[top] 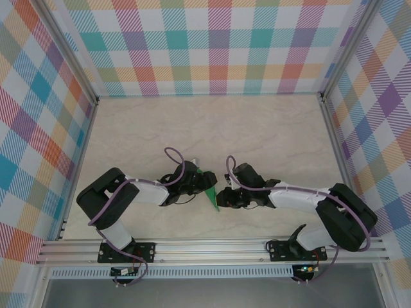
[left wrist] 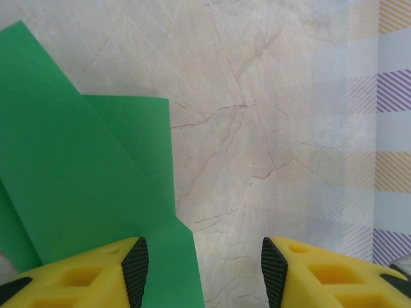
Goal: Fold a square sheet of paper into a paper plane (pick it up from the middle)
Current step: Fold the wing for the fifth time at the center of the table.
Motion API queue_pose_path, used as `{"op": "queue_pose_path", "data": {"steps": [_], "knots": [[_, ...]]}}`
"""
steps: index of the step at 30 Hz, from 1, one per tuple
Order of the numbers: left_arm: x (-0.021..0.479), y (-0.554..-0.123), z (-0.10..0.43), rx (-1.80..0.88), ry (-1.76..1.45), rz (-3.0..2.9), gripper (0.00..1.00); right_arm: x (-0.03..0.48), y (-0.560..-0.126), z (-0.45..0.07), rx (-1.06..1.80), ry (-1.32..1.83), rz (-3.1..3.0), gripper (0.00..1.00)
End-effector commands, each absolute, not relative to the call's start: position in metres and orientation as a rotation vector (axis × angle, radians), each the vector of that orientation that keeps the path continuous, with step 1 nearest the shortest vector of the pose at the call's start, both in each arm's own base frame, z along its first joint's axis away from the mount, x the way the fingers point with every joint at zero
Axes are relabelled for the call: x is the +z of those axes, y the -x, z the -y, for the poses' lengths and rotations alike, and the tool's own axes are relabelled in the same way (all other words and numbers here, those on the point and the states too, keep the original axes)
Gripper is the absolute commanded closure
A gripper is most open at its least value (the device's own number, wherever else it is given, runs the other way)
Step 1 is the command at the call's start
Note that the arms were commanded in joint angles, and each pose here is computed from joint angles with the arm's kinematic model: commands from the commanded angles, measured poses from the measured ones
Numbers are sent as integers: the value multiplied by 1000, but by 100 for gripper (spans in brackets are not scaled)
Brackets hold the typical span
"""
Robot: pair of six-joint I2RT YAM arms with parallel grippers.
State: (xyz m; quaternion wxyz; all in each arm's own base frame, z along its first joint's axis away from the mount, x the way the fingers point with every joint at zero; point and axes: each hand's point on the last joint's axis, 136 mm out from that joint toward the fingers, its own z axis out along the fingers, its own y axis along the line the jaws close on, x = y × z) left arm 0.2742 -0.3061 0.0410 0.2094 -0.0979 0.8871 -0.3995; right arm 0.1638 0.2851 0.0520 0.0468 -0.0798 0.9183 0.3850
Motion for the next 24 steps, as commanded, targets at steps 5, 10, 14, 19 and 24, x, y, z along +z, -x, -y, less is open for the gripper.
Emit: {"op": "queue_pose_path", "data": {"steps": [5, 10, 14, 19, 24], "knots": [[23, -264, 298, -1022, 266, -2541, 48, 46, -166, -296, 1169, 293, -2813, 76], [23, -264, 299, -1022, 264, -2542, 48, 42, -165, -299, 1161, 303, -2824, 79], [24, -264, 299, -1026, 265, -2541, 48, 41, -165, -300, 1153, 307, -2828, 79], [25, -264, 299, -1023, 264, -2542, 48, 45, -167, -302, 1120, 322, -2817, 76], [25, -263, 298, -1020, 263, -2544, 48, 39, -165, -302, 1063, 336, -2839, 76]]}}
